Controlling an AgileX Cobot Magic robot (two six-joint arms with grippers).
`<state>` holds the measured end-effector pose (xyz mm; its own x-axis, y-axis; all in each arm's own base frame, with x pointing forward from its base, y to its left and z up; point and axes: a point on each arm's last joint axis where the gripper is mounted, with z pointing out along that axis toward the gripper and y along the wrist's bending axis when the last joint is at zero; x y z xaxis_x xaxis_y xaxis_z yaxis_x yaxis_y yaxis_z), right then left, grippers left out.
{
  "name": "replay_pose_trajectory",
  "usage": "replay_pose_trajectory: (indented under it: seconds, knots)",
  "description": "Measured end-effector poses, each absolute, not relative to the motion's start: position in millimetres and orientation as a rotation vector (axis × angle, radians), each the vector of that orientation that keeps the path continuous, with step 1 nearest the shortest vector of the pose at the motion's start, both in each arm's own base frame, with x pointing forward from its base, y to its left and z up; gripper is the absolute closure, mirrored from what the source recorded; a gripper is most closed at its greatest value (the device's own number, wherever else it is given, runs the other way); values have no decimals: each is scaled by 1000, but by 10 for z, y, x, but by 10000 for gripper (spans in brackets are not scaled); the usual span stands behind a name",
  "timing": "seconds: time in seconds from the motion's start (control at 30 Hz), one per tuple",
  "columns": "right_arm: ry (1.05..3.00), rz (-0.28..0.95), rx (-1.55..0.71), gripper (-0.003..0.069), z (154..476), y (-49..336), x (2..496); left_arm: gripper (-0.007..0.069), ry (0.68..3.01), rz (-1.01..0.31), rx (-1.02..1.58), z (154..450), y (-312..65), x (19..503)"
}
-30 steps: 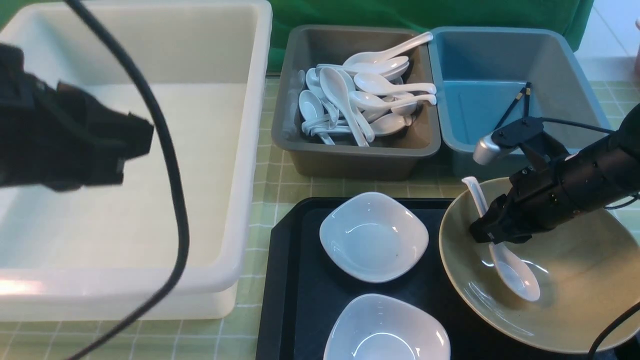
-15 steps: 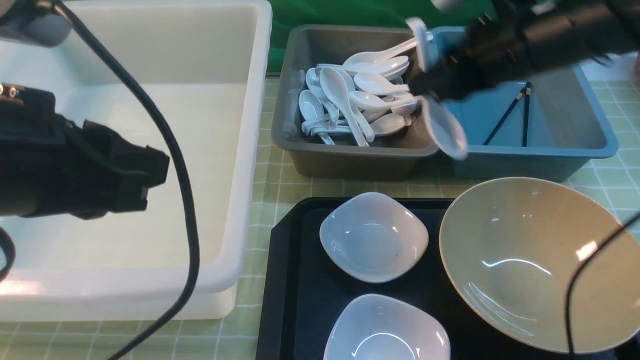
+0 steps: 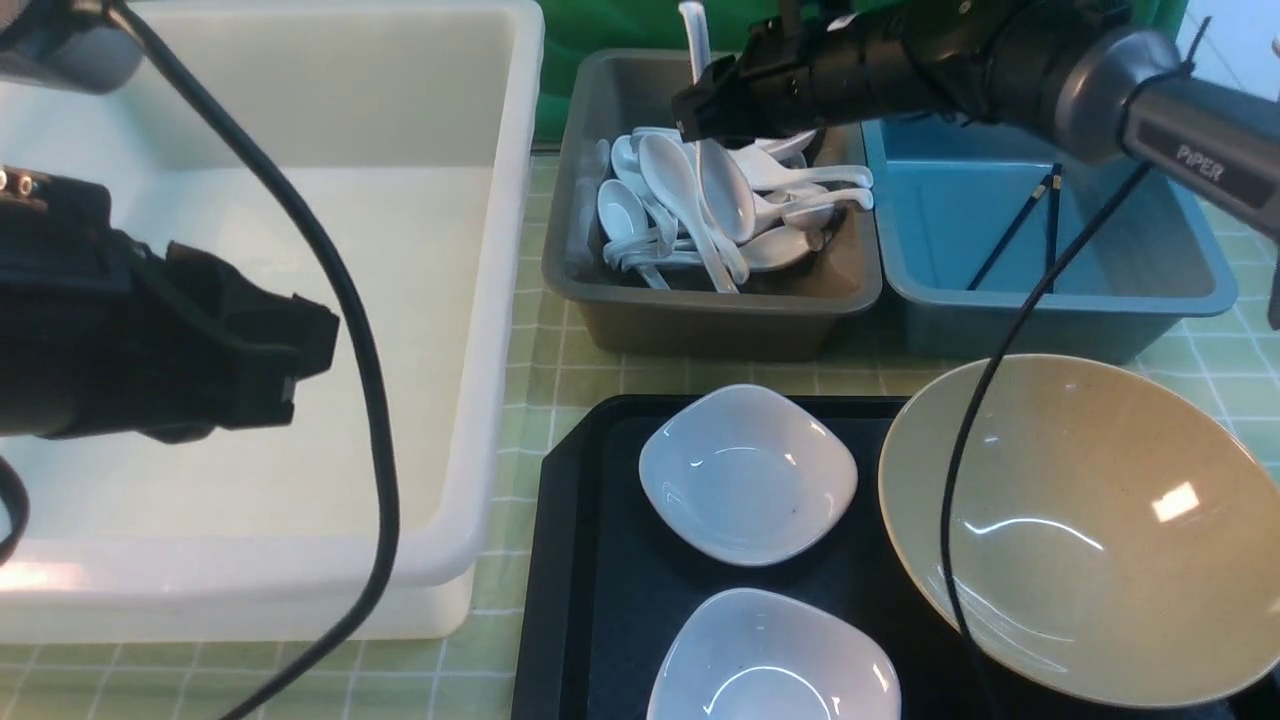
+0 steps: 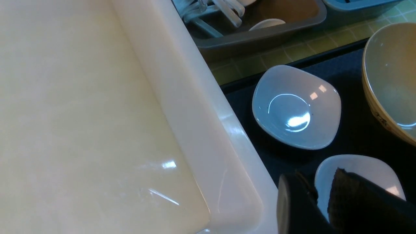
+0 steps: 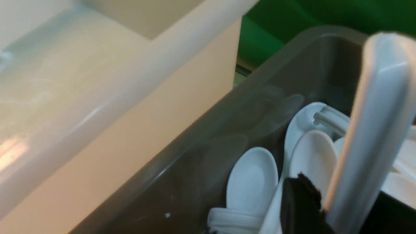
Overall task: On green table put chopsticks spoon bowls plates into blue grey white boxes.
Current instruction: 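Place the white spoon into the bin of spoons with the right gripper, then grasp the large bowl on the tray by its rim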
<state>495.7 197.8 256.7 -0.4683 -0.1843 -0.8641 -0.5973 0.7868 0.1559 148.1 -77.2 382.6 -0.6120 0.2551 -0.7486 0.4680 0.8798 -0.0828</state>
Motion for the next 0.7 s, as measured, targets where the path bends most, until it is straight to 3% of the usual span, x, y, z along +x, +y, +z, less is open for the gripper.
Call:
replay_pose_trajectory:
  seconds: [0.13,0.27,0.47,0.53,0.7]
  knots:
    - [2050,580,-616,327,2619,1980,4914,496,2271,-344,523,3814,-768,1471]
    - [2087,637,-672,274,2775,1872,4817,496,2271,-344,523,3814,-768,1471]
    - [2153,712,-782,270,3307,1396,4519,496,2274,-344,523,3809,-771,1478]
    - [2160,716,-814,276,3636,1112,4312,496,2286,-342,527,3773,-787,1512]
    - [2169,665,-886,312,4119,802,3865,496,2357,-376,510,3460,-873,1648]
